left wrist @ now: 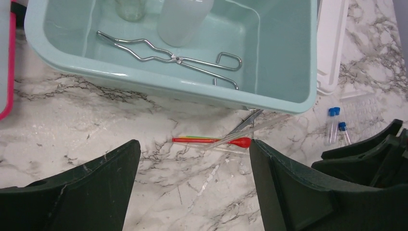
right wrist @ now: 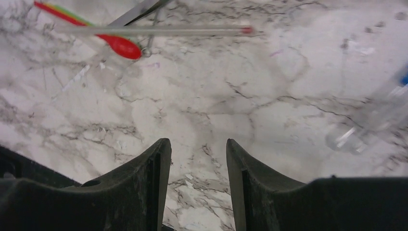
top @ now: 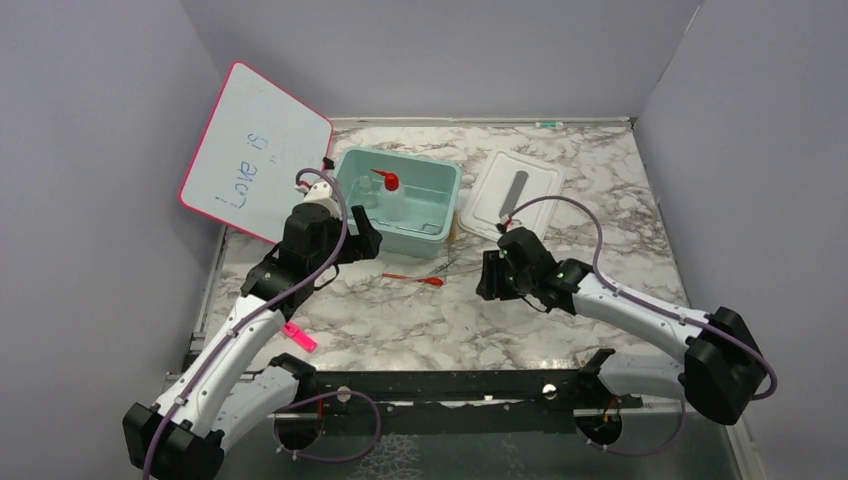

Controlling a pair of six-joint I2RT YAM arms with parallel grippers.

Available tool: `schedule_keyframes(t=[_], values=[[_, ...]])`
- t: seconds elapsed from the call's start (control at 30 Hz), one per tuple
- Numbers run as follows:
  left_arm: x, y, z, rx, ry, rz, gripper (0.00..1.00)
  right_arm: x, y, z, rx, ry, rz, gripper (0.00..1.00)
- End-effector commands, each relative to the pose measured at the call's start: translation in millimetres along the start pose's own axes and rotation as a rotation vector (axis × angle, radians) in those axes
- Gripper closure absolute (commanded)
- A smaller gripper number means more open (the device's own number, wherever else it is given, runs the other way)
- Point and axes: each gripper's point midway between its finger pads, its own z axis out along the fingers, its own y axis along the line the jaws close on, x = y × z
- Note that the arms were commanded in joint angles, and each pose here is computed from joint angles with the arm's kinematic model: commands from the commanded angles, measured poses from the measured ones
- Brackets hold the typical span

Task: Organize the chemistry lab equipment

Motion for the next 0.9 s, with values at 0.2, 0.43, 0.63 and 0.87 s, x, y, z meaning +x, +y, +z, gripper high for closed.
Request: schedule_keyframes(t=[0.2,0.43,0.63,0.87], values=[[-21,-8,-10,0.034,-0.103,-0.05,0.15,-5,76,46,-0.366,-0.073,-0.227,0.48],[-35,-4,-18,-0.006,-0.136,-0.052,0.17,14,94,72,-0.411,-0.082,-0.285,0.49],[-35,-3,-19,-0.016,-0.135,-0.049,0.17,27,96,90,-0.397,-0.081,-0.317,0.51],[-36,0,-21,-0.028,-0.14,-0.044,0.17,41,95,102,-0.383,-0.057,-0.408,0.58]])
